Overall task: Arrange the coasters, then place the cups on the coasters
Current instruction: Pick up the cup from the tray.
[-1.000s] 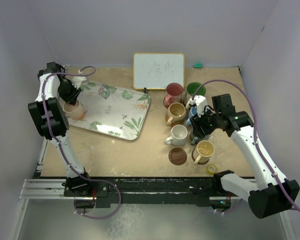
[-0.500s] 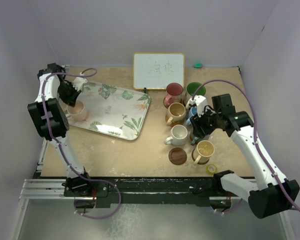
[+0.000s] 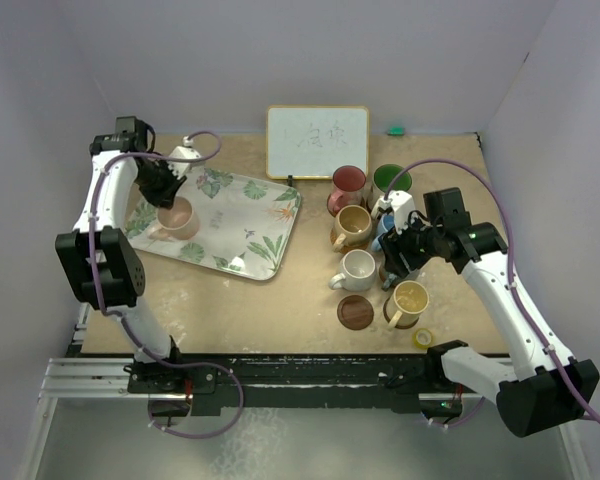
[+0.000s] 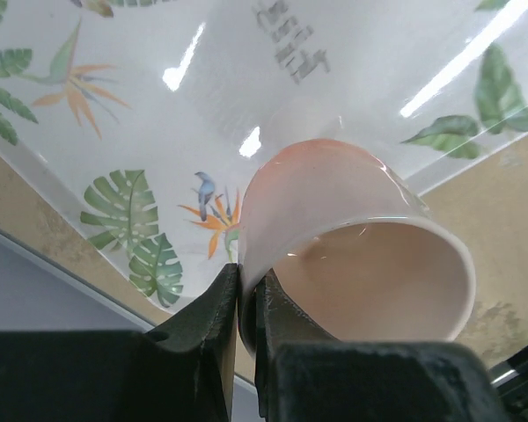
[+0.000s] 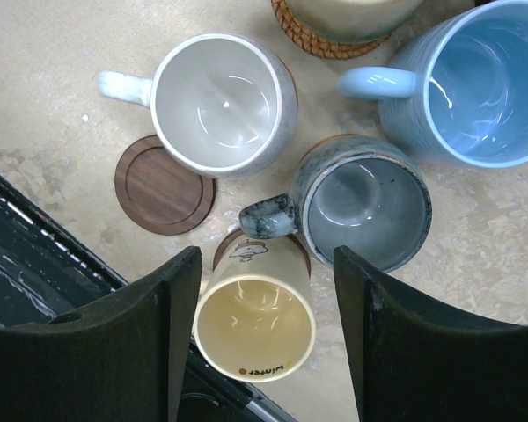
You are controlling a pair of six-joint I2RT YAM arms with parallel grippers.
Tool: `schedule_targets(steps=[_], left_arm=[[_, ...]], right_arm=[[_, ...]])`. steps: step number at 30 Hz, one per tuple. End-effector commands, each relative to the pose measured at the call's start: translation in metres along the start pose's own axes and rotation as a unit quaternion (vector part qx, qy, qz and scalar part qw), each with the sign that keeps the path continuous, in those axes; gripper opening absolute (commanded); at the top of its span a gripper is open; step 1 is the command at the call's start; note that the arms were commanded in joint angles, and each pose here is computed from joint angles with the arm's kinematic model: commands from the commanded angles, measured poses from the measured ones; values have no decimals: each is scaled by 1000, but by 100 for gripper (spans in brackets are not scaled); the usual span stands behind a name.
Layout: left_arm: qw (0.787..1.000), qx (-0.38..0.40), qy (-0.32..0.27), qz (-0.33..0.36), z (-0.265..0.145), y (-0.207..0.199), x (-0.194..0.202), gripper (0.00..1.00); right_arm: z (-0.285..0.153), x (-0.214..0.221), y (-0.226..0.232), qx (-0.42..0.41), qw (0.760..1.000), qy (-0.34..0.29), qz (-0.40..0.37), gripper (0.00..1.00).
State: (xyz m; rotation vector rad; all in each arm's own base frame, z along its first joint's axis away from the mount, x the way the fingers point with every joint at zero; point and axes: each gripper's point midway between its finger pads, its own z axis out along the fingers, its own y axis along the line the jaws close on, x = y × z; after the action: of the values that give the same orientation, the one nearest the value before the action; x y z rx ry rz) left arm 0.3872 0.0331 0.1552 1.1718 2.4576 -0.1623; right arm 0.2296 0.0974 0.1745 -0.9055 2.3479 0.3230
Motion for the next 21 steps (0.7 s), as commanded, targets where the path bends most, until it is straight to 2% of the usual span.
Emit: schedule_targets(steps=[1,7,8,9,15,21], left_arm=[[998,-16,-59,-12,-43,-35,-37,3],[995,-31,-97,-6,-68,-72,-71,3],[994,-30,-102,-2,-70,-79,-77,3],[994,-29,-108,3,-73,-88,-83,3],[989,-11,-145,20,-78,-139,-121,3],[984,26,-173,27,-69,-194,-159,3]], right_arm=[[-7,-13,-7,20,1000,-19,1,68],[-9,-22,-20,51,998,-22,13,78],[-10,-24,-23,58,998,-24,15,92],[-10,-27,-26,66,997,-29,16,99],[-16,-40,-44,114,991,-56,32,100],[-31,-33,-72,176,977,-87,81,100]])
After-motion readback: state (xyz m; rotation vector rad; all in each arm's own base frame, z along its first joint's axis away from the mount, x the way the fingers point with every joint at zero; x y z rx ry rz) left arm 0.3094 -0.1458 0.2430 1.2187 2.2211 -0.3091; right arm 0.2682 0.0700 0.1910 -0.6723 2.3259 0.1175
